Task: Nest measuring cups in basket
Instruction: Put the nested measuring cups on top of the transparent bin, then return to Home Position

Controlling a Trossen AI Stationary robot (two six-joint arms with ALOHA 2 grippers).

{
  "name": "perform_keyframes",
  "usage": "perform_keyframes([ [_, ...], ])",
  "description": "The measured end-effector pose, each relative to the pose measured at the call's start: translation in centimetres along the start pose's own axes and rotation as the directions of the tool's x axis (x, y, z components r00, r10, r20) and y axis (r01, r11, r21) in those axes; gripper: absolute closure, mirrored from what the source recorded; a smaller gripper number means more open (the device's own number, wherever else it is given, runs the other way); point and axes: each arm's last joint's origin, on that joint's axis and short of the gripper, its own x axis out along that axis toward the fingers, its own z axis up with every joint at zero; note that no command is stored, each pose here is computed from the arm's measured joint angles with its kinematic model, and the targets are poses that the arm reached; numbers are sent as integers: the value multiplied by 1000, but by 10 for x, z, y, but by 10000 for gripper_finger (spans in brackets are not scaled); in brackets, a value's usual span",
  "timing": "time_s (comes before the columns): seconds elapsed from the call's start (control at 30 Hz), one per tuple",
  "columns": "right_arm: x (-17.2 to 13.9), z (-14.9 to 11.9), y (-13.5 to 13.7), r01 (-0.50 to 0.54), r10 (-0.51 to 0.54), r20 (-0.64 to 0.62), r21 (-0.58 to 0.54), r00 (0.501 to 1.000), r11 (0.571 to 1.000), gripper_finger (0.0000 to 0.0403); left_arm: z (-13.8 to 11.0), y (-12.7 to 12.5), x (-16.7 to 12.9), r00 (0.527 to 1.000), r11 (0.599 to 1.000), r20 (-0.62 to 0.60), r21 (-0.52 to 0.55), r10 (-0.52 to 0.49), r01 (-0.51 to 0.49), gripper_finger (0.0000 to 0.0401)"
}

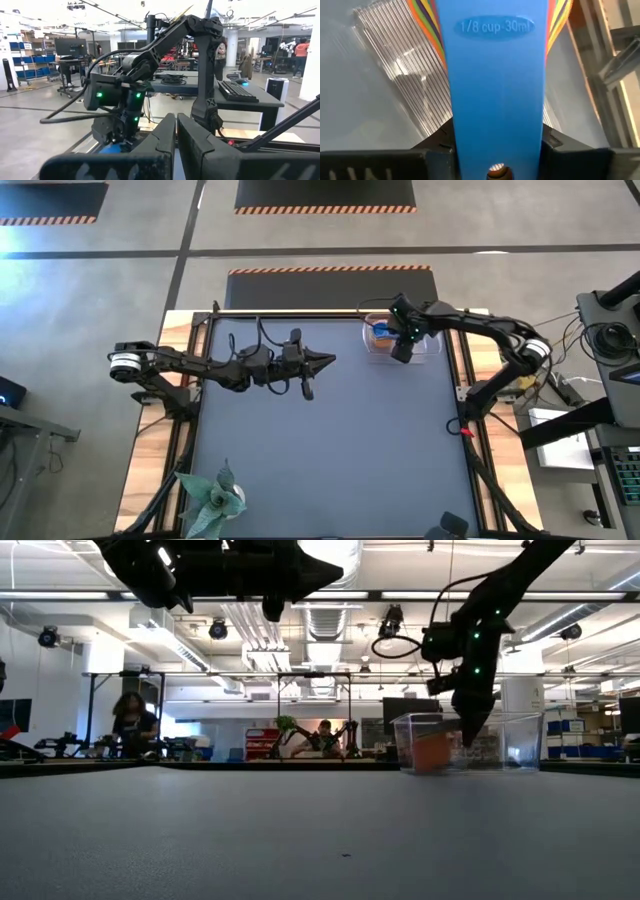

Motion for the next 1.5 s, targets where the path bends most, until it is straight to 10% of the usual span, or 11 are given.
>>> perform_keyframes([
  [0.53, -36, -11, 1, 33, -34, 52, 22, 998, 999, 185, -1, 0, 0, 1000, 1000, -9, 15, 1, 0, 401],
  [0.77, -105, -27, 5, -37, -9, 330, 132, 944, 991, 202, -3, 0, 0, 999, 1000, -33, 28, 3, -2, 401],
  [1.03, -196, -81, 23, -90, -38, 736, 134, 676, 987, 265, 1, 1, -1, 1000, 1000, -19, -8, 9, -9, 401],
  [1.13, -232, -121, 37, -89, -49, 871, 105, 488, 991, 285, 2, 1, -2, 1000, 1000, -17, -24, 9, -10, 401],
  [1.5, -270, -214, 70, -18, -82, 985, 85, 151, 996, 338, 65, 13, -48, 998, 998, -54, -48, 40, -43, 401],
])
